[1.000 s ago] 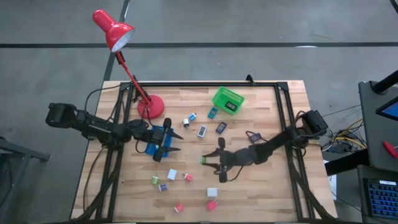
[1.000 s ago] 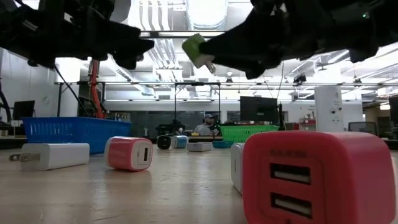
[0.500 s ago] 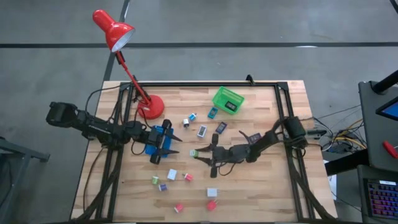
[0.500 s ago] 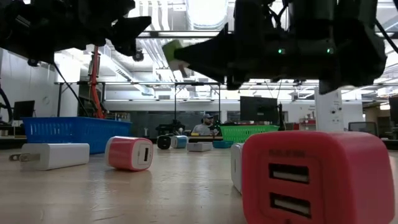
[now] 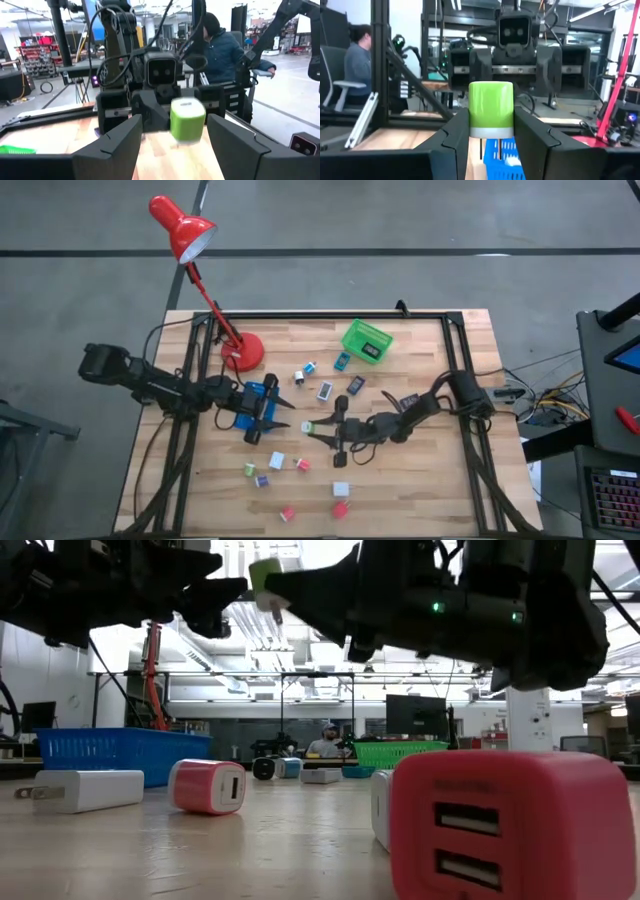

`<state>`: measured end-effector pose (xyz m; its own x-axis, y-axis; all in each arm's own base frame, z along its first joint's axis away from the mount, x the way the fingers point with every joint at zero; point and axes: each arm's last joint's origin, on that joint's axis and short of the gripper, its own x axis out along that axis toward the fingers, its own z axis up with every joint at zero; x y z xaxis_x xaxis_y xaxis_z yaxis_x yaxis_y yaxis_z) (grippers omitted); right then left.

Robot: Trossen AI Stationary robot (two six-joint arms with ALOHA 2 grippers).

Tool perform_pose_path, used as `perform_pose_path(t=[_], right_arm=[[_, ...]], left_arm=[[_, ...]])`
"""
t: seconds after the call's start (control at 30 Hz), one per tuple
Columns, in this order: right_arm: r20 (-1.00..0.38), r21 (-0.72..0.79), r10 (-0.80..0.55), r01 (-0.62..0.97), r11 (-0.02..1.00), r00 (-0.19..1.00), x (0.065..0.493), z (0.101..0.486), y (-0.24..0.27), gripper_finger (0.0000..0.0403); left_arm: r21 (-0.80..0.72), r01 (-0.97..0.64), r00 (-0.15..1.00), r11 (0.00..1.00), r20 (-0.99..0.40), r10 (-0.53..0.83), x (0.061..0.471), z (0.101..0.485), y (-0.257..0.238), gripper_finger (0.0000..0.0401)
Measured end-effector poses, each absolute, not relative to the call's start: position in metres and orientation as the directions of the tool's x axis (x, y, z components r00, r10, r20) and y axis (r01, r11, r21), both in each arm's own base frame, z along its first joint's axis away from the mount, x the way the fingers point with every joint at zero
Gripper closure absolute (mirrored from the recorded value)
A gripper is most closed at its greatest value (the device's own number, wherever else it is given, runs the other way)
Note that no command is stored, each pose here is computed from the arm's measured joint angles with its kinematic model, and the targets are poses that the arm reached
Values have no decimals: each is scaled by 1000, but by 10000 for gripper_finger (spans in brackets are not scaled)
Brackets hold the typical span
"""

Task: Pick & Place Office items
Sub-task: Put the right green charger adapter into the blue basket

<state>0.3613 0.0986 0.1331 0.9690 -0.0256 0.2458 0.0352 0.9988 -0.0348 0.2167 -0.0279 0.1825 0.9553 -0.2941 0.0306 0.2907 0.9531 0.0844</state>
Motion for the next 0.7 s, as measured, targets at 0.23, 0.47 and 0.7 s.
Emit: perform_pose_path(t=[0.23, 0.47, 0.7], right_arm=[[239, -34, -25, 34, 999, 971, 361, 132, 98, 287], [250, -49, -36, 50, 998, 968, 362, 134, 97, 287], [266, -52, -60, 76, 996, 962, 367, 138, 89, 287]], left_arm=[[83, 291, 955, 953, 26, -294, 217, 181, -28, 169], [88, 289, 954, 953, 54, -294, 217, 184, -28, 169], [75, 288, 954, 955, 63, -293, 221, 185, -28, 169]])
